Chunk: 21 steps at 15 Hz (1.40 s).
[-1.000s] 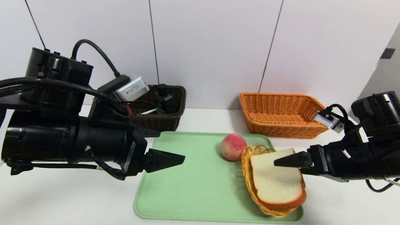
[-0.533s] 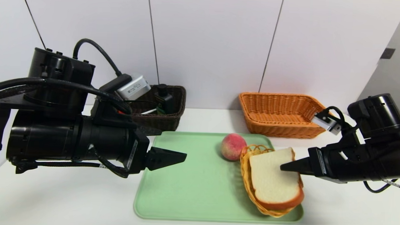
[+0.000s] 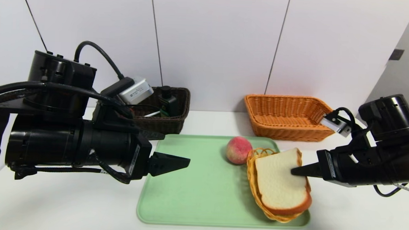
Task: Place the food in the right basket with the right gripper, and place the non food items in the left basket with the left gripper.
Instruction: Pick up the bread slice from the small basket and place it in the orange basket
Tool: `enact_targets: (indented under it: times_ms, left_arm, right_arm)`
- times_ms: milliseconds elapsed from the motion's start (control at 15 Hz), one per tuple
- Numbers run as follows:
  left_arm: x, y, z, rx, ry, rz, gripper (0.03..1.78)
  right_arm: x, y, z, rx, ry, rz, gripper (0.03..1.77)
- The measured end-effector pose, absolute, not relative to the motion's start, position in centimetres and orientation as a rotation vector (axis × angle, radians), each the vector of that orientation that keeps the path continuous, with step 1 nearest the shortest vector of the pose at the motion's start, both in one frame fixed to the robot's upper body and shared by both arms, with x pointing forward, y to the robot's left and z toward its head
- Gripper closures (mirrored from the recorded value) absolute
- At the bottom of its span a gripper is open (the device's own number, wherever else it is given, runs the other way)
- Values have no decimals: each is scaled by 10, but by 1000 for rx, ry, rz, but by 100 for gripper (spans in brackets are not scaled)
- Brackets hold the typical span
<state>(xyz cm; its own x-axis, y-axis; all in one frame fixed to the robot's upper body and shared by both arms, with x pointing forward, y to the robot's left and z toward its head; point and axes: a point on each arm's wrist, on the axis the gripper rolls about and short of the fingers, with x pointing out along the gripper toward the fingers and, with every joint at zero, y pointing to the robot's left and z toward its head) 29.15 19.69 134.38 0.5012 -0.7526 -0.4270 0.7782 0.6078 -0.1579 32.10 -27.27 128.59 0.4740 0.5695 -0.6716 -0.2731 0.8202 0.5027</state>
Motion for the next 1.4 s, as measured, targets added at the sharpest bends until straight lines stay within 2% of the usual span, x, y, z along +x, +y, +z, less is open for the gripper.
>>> enact_targets:
  times_ms: [467, 867, 1067, 1400]
  left_arm:
    - [290, 198, 1345, 58, 483, -926, 12]
    - [289, 198, 1346, 59, 476, -927, 12]
    - [289, 198, 1347, 78, 463, -931, 12]
    - [288, 199, 1348, 78, 460, -931, 12]
  right_arm:
    - [290, -283, 1332, 337, 740, 560, 168]
    - [281, -296, 1373, 309, 484, 543, 168]
    - [284, -303, 1379, 171, 418, 531, 168]
    - [305, -309, 1379, -273, 341, 412, 168]
